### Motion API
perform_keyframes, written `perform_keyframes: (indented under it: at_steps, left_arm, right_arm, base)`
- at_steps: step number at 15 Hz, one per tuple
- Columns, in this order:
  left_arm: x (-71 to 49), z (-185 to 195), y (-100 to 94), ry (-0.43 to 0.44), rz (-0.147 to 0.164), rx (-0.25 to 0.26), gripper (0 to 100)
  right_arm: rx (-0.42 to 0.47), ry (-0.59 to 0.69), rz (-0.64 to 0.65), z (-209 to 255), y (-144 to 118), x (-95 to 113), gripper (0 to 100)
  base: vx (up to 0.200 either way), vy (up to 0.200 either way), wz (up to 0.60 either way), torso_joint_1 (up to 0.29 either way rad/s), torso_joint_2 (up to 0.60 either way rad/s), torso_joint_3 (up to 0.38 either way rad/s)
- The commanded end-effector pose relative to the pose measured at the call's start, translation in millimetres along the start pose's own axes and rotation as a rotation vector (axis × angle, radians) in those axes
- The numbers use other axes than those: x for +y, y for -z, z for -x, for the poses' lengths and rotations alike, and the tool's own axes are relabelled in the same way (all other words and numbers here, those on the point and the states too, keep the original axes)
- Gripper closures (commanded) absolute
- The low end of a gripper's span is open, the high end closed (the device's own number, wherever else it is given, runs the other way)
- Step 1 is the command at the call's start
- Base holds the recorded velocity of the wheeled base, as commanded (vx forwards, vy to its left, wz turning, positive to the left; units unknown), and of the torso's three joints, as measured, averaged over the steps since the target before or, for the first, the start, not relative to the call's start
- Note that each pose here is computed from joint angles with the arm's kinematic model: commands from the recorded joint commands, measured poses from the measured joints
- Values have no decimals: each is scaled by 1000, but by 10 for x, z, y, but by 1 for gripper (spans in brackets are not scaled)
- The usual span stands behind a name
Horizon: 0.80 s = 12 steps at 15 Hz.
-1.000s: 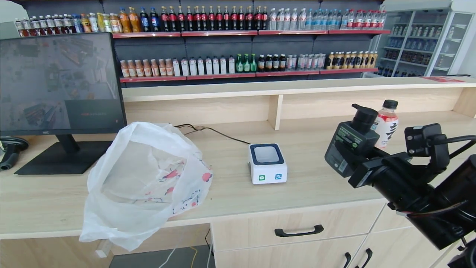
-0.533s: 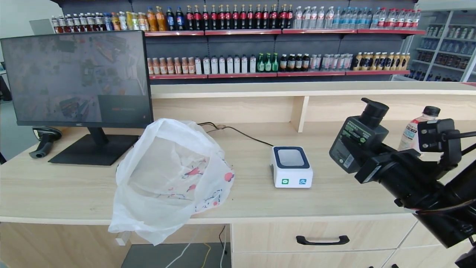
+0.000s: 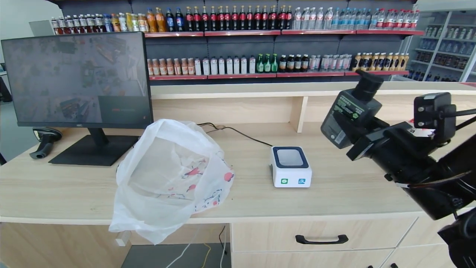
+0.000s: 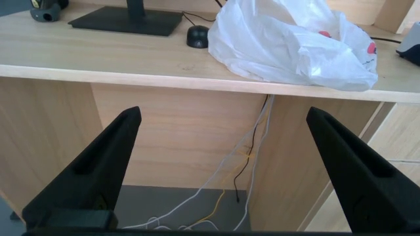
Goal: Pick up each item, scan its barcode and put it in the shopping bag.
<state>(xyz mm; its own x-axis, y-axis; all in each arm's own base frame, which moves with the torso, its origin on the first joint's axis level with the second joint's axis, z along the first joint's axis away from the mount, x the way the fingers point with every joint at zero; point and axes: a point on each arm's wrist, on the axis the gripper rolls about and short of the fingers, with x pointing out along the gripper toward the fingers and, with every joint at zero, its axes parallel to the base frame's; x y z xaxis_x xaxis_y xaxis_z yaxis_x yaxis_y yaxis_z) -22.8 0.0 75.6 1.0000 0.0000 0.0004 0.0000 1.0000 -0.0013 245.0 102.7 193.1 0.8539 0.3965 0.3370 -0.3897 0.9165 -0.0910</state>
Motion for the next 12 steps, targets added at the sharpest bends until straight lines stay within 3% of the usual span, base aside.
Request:
perform_keyframes:
  at_steps: [1,5,7,12]
  left_arm:
    - [0,0,1,0,0,0,0]
    - [0,0,1,0,0,0,0]
    - [0,0,-1,0,0,-1,0]
    - [0,0,-1,0,0,-1,0]
  right_arm:
    - [12,-108,83,-260,224,72,100]
    - [-81,-251,296,-699,425,314,100]
    - [-150,-298,343,-892,456,439,100]
    - [-174,-449,518,-818,623,455,100]
  base:
    - [0,0,0,0,0,0]
    - [0,0,0,0,0,0]
    - [0,0,0,0,0,0]
    - [0,0,0,0,0,0]
